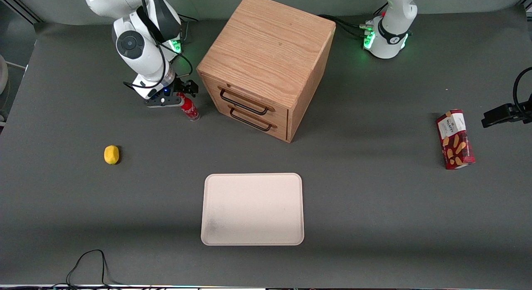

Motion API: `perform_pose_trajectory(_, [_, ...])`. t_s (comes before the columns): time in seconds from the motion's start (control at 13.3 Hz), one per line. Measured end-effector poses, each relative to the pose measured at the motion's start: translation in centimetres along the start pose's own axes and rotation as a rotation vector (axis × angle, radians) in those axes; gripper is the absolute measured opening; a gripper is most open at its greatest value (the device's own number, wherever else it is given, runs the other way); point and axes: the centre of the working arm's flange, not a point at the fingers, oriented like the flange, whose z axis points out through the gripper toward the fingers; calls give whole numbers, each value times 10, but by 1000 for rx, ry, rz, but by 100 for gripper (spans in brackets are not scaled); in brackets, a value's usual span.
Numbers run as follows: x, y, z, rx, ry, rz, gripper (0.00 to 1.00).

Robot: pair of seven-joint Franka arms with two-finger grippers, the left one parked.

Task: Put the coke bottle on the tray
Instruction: 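Lower the right gripper and close it around the bottle cap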

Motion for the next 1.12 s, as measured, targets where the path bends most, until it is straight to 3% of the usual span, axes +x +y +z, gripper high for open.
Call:
perform_pose_trajectory(0.22, [0, 0, 2, -1, -2, 0, 92])
perform_pose_trajectory(0.6, [0, 1, 3, -2, -3, 1, 33])
perform_pose_trajectory(1.12, [1, 2, 3, 0, -2, 4, 31])
